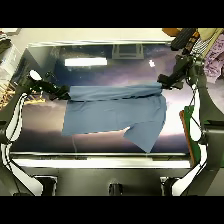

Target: Fold the clothes and pants, and hang the long-sleeved shirts on hangers.

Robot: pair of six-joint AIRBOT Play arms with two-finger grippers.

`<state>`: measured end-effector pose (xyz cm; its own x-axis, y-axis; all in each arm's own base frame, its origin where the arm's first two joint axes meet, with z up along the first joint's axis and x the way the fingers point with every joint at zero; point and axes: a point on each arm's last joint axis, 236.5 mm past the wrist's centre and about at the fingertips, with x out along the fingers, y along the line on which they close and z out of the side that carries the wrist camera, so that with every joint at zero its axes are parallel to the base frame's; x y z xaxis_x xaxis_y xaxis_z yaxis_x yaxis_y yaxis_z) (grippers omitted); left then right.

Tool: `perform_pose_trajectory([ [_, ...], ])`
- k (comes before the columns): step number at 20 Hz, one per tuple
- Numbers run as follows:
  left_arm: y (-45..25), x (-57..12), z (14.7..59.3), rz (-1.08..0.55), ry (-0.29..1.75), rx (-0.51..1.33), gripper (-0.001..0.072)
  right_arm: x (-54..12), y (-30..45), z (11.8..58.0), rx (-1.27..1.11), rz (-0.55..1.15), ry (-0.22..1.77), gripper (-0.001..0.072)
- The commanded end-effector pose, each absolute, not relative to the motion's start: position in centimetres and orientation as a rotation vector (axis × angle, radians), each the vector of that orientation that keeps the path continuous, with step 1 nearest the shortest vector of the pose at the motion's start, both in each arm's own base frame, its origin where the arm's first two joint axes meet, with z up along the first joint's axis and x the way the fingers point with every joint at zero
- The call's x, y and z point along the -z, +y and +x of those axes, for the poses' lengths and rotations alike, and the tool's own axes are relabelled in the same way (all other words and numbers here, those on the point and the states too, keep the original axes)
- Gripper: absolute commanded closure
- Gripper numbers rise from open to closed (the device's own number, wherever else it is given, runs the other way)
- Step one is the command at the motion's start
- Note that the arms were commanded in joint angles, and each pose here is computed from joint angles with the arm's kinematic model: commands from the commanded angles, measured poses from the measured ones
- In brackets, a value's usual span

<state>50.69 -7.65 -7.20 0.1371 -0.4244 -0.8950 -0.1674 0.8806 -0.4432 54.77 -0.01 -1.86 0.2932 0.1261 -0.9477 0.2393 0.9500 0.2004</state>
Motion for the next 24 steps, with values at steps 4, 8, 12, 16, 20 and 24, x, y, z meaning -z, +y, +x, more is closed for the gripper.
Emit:
perform_pose_trajectory([
  [4,-9.1,9.0,47.9,-0.450,1.565,0.191,0.0692,5.3,0.2,52.4,0.088,0.330,1.428,0.0671],
  [8,-7.5,8.6,48.2,-0.456,1.558,0.148,0.0284,5.6,-0.4,51.5,0.031,0.261,1.466,0.0323],
  [12,-3.0,4.8,46.6,-0.417,1.555,0.172,0.0154,-1.1,-1.7,51.1,-0.160,0.365,1.351,0.0291],
  [16,1.8,2.5,42.7,-0.416,1.589,0.125,0.0154,-3.6,-6.2,45.7,-0.169,0.551,1.333,0.0291],
  [20,2.7,3.5,36.6,-0.549,1.597,0.085,0.0154,0.0,-4.6,37.0,-0.169,0.699,1.420,0.0291],
  [24,1.3,4.6,31.5,-0.643,1.559,0.064,0.0155,4.2,0.1,30.6,-0.213,0.766,1.541,0.0291],
])
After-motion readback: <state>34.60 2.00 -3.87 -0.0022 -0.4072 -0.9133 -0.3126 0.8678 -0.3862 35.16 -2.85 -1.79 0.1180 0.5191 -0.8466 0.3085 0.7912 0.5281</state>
